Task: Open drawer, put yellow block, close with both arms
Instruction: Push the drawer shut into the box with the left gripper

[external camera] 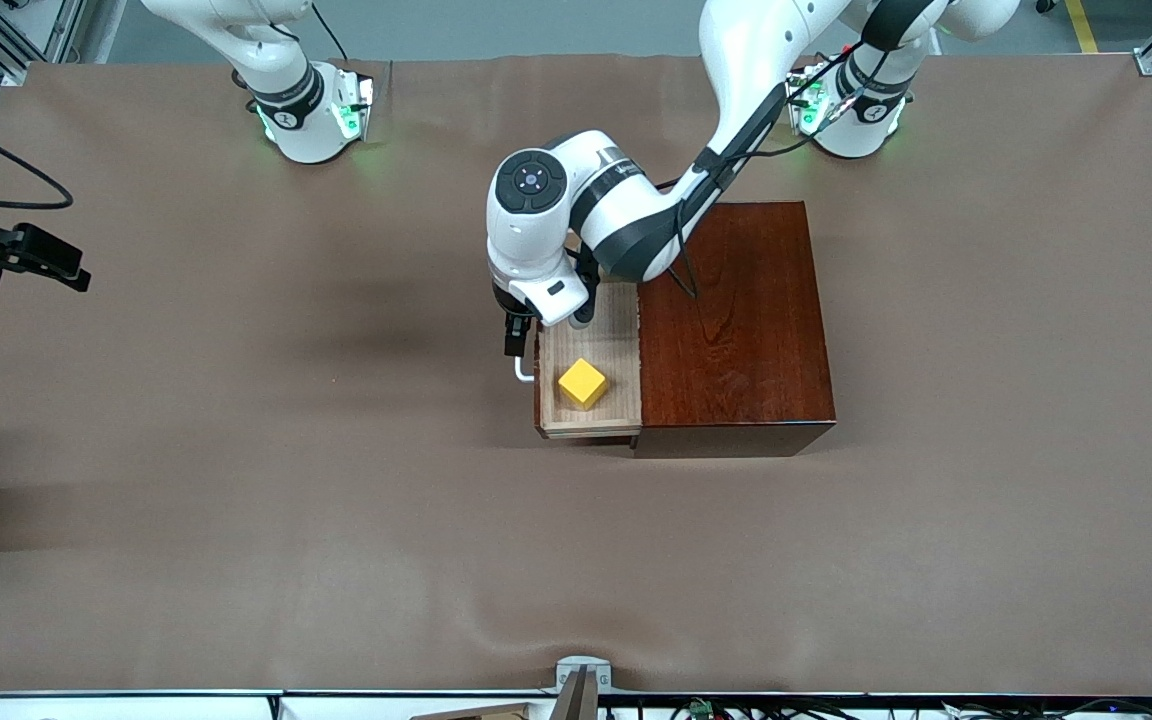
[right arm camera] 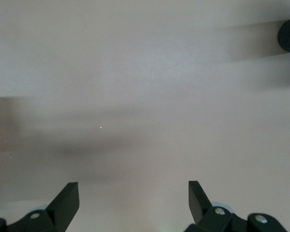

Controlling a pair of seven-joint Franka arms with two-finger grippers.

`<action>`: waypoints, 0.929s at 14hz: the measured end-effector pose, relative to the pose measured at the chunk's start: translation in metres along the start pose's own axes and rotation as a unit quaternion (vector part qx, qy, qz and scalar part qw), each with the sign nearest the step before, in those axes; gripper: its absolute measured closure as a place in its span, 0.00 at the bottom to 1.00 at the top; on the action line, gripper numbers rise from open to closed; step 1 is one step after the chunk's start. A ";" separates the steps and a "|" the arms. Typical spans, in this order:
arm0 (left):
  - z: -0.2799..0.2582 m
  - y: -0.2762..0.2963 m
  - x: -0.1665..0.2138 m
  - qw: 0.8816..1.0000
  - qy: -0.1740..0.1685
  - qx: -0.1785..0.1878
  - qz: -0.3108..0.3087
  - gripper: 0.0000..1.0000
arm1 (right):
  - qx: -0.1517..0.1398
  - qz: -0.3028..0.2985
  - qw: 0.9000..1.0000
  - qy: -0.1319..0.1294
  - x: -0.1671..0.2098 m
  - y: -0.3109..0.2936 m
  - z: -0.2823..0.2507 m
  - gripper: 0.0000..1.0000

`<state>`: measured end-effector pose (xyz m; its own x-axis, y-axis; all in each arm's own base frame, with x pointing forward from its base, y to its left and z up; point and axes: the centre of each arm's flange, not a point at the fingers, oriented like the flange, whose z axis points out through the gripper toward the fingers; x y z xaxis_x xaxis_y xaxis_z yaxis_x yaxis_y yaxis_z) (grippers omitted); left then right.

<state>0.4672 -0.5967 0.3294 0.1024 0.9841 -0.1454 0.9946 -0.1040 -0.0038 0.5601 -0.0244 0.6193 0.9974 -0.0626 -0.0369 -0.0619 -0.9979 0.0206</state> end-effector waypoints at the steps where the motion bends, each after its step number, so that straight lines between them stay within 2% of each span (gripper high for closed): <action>1: 0.002 -0.001 0.001 1.000 0.006 0.005 0.000 0.00 | 0.000 0.000 1.000 0.000 0.000 0.000 0.000 0.00; 6: 0.002 -0.003 0.004 0.999 0.022 0.020 -0.012 0.00 | 0.000 0.000 1.000 0.000 0.000 -0.001 0.000 0.00; 13: 0.000 0.007 0.028 0.995 0.072 0.046 -0.046 0.00 | 0.000 -0.002 1.000 0.001 0.000 -0.002 0.000 0.00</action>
<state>0.4767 -0.5697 0.3249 0.0200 0.9998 0.0036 0.9946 -0.0196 -0.1019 0.5603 -0.0227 0.6195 0.9976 -0.0595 -0.0360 -0.0588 -0.9981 0.0204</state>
